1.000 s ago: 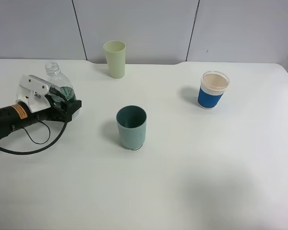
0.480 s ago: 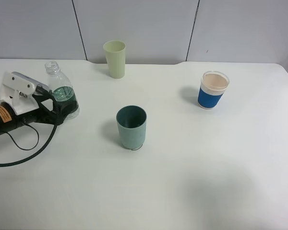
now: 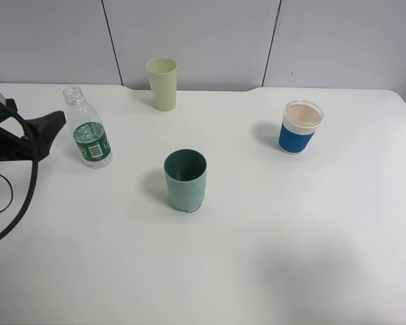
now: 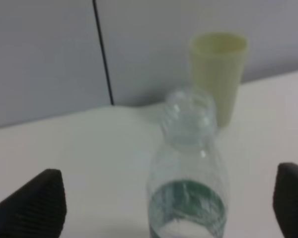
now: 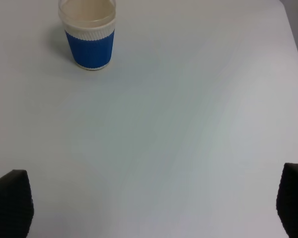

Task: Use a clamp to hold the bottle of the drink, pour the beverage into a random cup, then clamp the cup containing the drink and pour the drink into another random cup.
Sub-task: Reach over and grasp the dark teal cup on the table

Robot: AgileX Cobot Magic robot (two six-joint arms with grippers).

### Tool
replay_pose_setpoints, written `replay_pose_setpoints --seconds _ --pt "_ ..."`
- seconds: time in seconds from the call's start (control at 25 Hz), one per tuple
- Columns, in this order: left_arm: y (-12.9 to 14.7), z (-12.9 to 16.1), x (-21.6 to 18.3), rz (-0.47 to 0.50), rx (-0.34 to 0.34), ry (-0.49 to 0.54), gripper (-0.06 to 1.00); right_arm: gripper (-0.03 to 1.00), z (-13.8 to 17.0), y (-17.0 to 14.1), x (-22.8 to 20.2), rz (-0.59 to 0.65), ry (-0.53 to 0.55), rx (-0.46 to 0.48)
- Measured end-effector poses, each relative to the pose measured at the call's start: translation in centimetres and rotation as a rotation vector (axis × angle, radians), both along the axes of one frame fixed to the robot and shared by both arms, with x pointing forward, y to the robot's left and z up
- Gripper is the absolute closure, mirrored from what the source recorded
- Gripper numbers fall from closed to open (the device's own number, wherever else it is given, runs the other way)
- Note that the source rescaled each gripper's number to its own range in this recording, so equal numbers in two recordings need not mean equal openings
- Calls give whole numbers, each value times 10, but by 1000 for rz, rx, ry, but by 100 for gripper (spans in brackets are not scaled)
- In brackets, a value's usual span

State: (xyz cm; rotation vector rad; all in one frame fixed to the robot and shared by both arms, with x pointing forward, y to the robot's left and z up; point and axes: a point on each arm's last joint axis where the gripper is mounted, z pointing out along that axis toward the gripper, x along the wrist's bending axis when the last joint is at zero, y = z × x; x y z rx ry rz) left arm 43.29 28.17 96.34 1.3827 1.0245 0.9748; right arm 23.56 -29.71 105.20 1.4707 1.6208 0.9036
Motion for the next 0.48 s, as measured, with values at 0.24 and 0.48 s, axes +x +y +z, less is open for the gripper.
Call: replay_pose_setpoints --seconds 0.24,0.48 --pt "9 46 -27 117 -93 -149 25 -3 0 0 0 0 0 0" --pt "18 99 -52 226 -159 -259 25 -3 0 0 0 0 0 0"
